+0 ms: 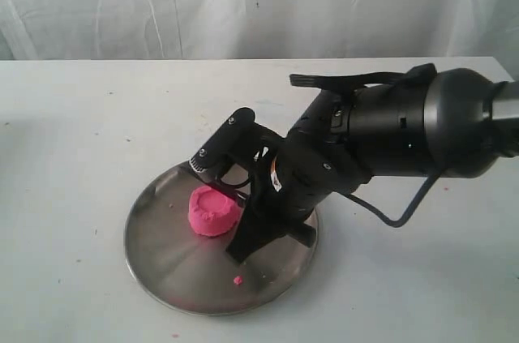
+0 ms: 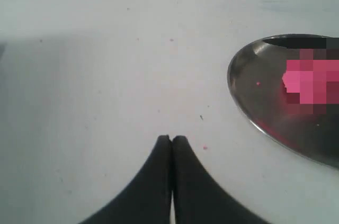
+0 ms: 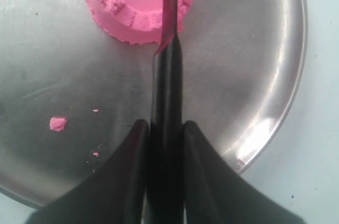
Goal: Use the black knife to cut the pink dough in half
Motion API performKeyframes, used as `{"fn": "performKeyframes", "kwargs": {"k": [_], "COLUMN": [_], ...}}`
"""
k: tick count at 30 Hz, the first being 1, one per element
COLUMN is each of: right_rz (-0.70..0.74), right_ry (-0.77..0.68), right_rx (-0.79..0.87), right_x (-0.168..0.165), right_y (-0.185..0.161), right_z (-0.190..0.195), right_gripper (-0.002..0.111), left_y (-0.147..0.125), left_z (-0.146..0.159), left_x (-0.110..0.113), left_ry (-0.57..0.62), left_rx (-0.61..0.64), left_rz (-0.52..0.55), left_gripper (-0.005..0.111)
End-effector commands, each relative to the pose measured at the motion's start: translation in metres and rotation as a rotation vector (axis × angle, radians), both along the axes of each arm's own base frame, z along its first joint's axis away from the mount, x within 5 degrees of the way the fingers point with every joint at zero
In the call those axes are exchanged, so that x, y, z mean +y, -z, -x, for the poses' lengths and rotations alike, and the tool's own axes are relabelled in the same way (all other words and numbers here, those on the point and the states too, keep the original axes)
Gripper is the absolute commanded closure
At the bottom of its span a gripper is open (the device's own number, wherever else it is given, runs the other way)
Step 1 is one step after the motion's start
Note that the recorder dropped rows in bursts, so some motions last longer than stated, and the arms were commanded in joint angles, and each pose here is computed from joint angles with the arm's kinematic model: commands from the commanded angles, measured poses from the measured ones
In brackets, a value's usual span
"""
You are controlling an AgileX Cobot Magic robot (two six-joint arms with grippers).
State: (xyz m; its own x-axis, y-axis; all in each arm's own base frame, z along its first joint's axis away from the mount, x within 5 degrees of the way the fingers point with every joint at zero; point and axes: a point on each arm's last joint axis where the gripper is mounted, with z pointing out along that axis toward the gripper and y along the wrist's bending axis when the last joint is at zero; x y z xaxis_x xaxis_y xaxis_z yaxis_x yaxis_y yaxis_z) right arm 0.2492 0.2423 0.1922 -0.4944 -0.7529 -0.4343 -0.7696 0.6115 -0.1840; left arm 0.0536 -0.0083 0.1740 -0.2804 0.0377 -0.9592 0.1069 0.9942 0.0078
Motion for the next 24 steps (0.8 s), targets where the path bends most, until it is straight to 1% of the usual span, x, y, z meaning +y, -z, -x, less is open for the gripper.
{"fn": "performKeyframes", "kwargs": {"k": [1, 2, 3, 7, 8, 12, 15, 17, 22, 24], "right_rz": [-0.012, -0.011, -0.009, 0.001, 0.005, 0.003, 0.003, 0.004, 0.001, 0.001], "right_ry": [0.009, 0.008, 0.008, 0.007, 0.007, 0.006, 0.006, 0.004, 0.002, 0.002], "right_rx": [0.010, 0.010, 0.012, 0.020, 0.023, 0.022, 0.022, 0.022, 0.019, 0.019], "right_x": [0.0009, 0.0011, 0.0013, 0.0021, 0.0023, 0.0027, 0.0027, 0.0027, 0.0030, 0.0030], "right_y": [0.0010, 0.0018, 0.0027, 0.0079, 0.0096, 0.0102, 0.0102, 0.0102, 0.0100, 0.0100], "right_z": [0.0016, 0.0014, 0.0013, 0.0005, 0.0003, 0.0000, 0.0000, 0.0000, -0.0002, -0.0002], "right_gripper": [0.102, 0.102, 0.102, 0.102, 0.102, 0.102, 0.102, 0.102, 0.102, 0.102], "left_y": [-0.0090, -0.0109, -0.0123, -0.0168, -0.0168, -0.0166, -0.0165, -0.0160, -0.0162, -0.0160], "left_z": [-0.0024, -0.0027, -0.0029, -0.0035, -0.0035, -0.0034, -0.0034, -0.0034, -0.0034, -0.0034], "left_x": [0.0024, 0.0028, 0.0030, 0.0034, 0.0034, 0.0034, 0.0033, 0.0032, 0.0033, 0.0032], "left_ry": [-0.012, -0.019, -0.027, -0.090, -0.099, -0.120, -0.152, -0.162, -0.175, -0.189], "left_rx": [-0.121, -0.142, -0.155, -0.178, -0.174, -0.160, -0.141, -0.131, -0.126, -0.115], "left_rz": [-0.069, -0.062, -0.032, 0.269, 0.319, 0.432, 0.602, 0.655, 0.724, 0.796], "left_gripper": [0.107, 0.107, 0.107, 0.107, 0.107, 0.107, 0.107, 0.107, 0.107, 0.107]}}
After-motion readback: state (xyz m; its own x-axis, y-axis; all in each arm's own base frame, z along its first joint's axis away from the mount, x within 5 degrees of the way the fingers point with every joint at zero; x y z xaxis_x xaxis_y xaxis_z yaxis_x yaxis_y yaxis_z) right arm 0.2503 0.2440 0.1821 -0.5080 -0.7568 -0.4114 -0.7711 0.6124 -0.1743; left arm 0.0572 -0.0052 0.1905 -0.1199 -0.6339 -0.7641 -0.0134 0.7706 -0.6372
